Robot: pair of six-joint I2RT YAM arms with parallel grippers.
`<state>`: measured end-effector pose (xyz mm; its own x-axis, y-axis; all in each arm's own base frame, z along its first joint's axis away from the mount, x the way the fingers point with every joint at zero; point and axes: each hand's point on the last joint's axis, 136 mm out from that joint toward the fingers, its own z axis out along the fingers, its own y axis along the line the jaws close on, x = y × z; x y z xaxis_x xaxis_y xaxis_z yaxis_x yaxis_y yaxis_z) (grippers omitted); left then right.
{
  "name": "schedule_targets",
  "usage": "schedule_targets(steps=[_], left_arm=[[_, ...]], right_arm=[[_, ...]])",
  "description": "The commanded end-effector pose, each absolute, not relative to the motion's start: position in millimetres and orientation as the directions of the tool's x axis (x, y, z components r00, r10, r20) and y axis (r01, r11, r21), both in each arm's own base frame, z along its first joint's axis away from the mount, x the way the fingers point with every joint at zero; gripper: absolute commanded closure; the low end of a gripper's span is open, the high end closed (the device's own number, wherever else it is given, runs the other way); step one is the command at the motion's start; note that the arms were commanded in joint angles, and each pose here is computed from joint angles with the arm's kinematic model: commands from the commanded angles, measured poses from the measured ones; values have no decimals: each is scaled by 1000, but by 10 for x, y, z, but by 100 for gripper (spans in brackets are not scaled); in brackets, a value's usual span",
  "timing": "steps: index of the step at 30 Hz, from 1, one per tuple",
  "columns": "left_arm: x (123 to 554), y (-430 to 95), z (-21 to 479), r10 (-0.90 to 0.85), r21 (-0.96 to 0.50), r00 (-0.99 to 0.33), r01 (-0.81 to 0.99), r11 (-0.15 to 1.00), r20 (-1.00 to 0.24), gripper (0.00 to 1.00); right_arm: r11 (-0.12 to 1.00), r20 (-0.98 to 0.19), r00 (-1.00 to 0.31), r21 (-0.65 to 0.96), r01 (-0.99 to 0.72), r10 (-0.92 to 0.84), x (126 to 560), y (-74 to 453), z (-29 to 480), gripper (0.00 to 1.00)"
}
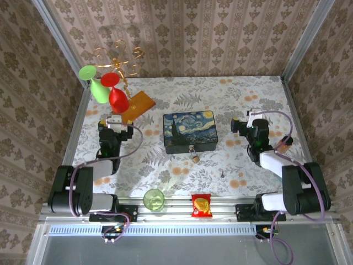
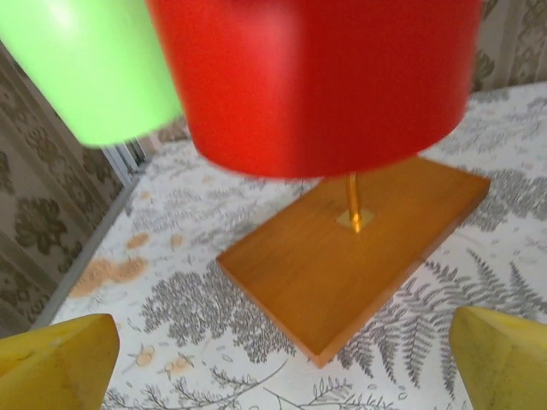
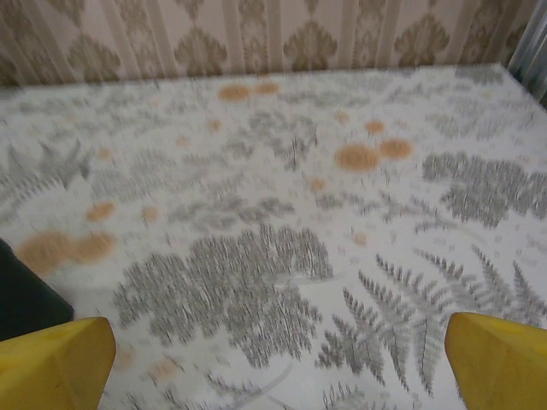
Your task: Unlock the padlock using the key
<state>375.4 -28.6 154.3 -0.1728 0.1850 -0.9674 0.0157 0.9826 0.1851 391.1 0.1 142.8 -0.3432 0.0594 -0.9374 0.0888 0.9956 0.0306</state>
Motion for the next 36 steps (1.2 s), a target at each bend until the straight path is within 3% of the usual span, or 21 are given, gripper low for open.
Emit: schedule_targets(steps=[1,4,7,13,15,21,29,36], left_arm=[[3637,-250,1656,222,231,-175,-30,973,-959,0],[3523,-311,1804,197,206,-179,-31,978,-964,0],[3422,-397,1986,85,86,-166,3,996,-982,0],[3175,-823,2301,-139,-171,-152,228,958,-979,0],[3092,-931,2313,-225,-274,-206,250,929,-952,0],[2789,-1607,2163,-212,-355,-355,409,841,-910,0],[2525,-2180,2163,-209,-436,-450,490,755,-868,0],[2206,-2809,2408,-154,-433,-459,600,673,-875,0]], right_arm=[[992,-895,-438,37,121,86,3798,29,1369,0],[994,-876,-481,-14,105,39,3699,136,1417,0],[993,-858,-510,-1,121,61,3592,154,1529,0],[972,-793,-568,228,55,218,3229,443,1570,0],[947,-766,-586,320,8,263,3099,587,1509,0],[905,-608,-727,424,43,319,2633,741,1216,7],[931,-446,-851,345,123,277,2164,893,774,15],[969,-440,-872,203,138,216,1958,994,478,22]])
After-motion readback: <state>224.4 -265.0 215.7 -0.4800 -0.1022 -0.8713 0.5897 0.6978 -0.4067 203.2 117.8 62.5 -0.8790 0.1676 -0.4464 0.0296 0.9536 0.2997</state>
